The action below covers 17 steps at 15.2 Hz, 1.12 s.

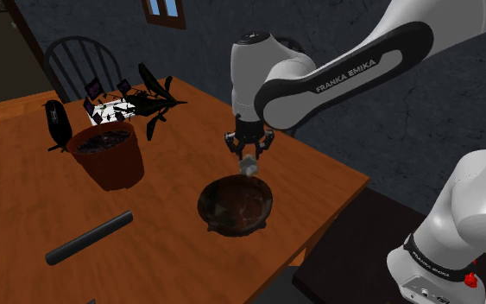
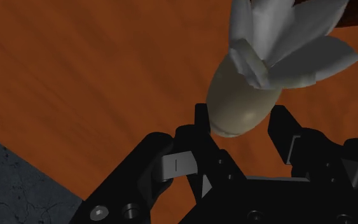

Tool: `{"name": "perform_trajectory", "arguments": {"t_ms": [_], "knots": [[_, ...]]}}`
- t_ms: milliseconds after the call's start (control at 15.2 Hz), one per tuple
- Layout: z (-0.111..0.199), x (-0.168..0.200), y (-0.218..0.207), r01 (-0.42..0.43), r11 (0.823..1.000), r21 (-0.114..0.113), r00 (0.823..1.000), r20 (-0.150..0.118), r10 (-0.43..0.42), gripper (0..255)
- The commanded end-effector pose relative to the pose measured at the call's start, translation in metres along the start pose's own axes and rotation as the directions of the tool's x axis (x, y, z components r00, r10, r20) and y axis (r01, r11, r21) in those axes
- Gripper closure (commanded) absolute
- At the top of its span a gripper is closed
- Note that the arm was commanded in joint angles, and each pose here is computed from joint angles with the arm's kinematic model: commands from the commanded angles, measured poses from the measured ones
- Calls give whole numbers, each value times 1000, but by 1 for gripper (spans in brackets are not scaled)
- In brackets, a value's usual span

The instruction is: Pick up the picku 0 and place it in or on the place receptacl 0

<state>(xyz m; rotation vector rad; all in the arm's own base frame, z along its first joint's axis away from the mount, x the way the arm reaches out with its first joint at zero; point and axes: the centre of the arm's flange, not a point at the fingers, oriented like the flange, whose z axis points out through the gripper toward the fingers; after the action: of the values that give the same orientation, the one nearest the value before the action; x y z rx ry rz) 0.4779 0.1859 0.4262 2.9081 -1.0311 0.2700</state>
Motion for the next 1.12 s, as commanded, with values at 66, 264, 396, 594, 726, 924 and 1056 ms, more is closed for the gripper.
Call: {"name": "perform_trajectory", "arguments": {"t_ms": [66,264,396,594,726,924,1056], "knots": [[-16,2,0,0,1000,0,1000,1,0,255],[-32,5,0,0,1000,0,1000,1,0,255],[-42,7,-1,0,1000,0,1000,1,0,255],[-58,10,-1,0,1000,0,1000,1,0,255],[-68,12,-1,0,1000,0,1000,1,0,255],[-84,15,-1,0,1000,0,1000,1,0,255],[-94,17,-1,0,1000,0,1000,1,0,255]]}}
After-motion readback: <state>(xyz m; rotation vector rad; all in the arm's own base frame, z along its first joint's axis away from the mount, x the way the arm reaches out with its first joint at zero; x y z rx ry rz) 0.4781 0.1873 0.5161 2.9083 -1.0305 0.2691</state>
